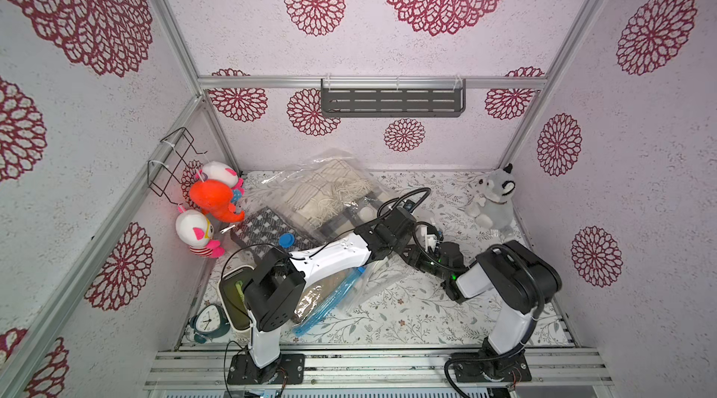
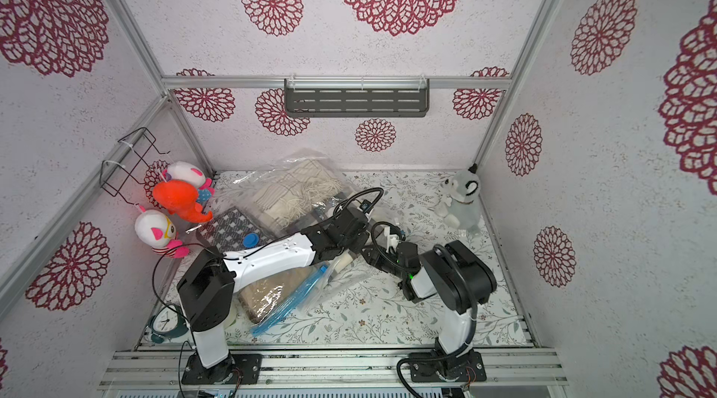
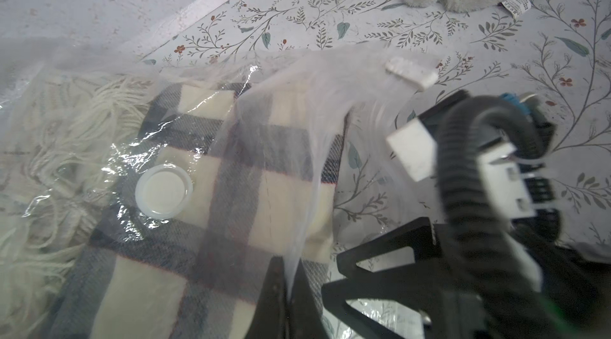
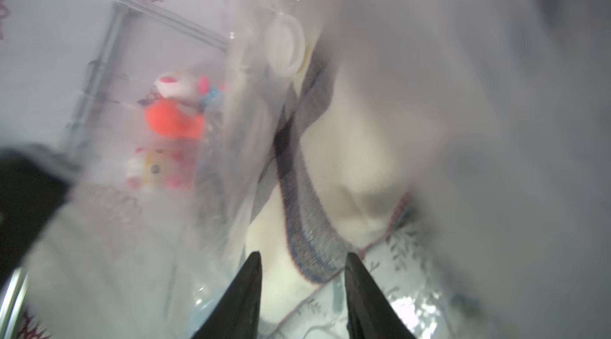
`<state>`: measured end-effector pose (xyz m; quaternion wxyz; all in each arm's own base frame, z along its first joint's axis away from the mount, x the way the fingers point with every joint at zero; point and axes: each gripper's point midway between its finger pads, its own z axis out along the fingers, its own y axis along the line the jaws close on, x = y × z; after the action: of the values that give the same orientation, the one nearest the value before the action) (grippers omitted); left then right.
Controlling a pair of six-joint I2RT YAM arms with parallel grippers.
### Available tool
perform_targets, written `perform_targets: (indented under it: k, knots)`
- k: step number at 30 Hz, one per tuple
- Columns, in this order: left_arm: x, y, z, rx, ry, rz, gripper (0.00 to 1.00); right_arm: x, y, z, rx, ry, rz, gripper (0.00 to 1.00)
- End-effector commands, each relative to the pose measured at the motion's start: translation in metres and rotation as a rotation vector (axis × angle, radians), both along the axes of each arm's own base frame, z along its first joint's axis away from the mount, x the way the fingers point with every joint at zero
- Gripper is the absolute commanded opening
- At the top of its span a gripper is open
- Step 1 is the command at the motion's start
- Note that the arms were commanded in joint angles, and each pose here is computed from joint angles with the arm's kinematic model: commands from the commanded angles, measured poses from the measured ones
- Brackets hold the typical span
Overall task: Take the scarf out of the vacuum bag
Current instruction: Take out the scarf from the vacuum bag.
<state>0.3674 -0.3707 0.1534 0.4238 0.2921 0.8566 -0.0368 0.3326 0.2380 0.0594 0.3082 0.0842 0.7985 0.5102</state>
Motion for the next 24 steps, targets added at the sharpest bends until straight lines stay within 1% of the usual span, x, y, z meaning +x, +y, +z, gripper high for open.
perform_targets:
  k: [1, 3, 4, 5, 6, 9, 11, 12, 13, 15, 16, 18, 19, 20, 22, 24]
  knots:
    - [0.014, -0.006, 0.016, -0.072, -0.026, 0.004, 0.00, 0.010, -0.001, 0.020, -0.007, -0.085, -0.054, 0.47]
    - [0.015, -0.004, 0.015, -0.087, -0.017, 0.005, 0.00, 0.007, -0.013, 0.021, -0.148, -0.098, -0.091, 0.51]
    - [0.016, -0.003, 0.014, -0.090, -0.015, 0.007, 0.00, 0.005, -0.019, 0.028, -0.220, -0.114, -0.119, 0.54]
    - [0.017, -0.002, 0.014, -0.096, -0.016, 0.013, 0.00, 0.003, -0.025, 0.033, -0.267, -0.120, -0.147, 0.57]
    - [0.018, -0.001, 0.015, -0.106, -0.016, 0.018, 0.00, 0.001, -0.030, 0.037, -0.286, -0.122, -0.168, 0.60]
    - [0.023, 0.000, 0.019, -0.145, -0.015, 0.034, 0.00, -0.014, -0.037, 0.039, -0.313, -0.110, -0.208, 0.61]
    - [0.026, -0.002, 0.022, -0.174, -0.010, 0.037, 0.00, -0.027, -0.036, 0.041, -0.384, -0.107, -0.240, 0.64]
    - [0.027, -0.003, 0.024, -0.182, -0.012, 0.039, 0.00, -0.035, -0.031, 0.047, -0.419, -0.136, -0.242, 0.68]
    - [0.029, -0.004, 0.024, -0.182, -0.014, 0.042, 0.00, -0.040, -0.025, 0.054, -0.431, -0.162, -0.248, 0.74]
    - [0.031, -0.005, 0.026, -0.183, -0.019, 0.046, 0.00, -0.042, -0.019, 0.057, -0.401, -0.170, -0.241, 0.80]
    - [0.031, -0.005, 0.028, -0.186, -0.024, 0.050, 0.00, -0.039, -0.019, 0.053, -0.403, -0.158, -0.239, 0.81]
    - [0.031, -0.005, 0.030, -0.197, -0.022, 0.052, 0.00, -0.032, -0.022, 0.043, -0.455, -0.133, -0.268, 0.82]
    - [0.030, -0.005, 0.030, -0.201, -0.020, 0.053, 0.00, -0.030, -0.018, 0.039, -0.453, -0.124, -0.255, 0.82]
    - [0.030, -0.004, 0.031, -0.204, -0.021, 0.054, 0.00, -0.028, -0.014, 0.037, -0.429, -0.117, -0.240, 0.83]
    - [0.029, -0.003, 0.032, -0.209, -0.023, 0.057, 0.00, -0.022, -0.001, 0.033, -0.335, -0.103, -0.196, 0.83]
    - [0.029, -0.003, 0.033, -0.215, -0.023, 0.056, 0.00, -0.017, 0.008, 0.029, -0.282, -0.097, -0.179, 0.83]
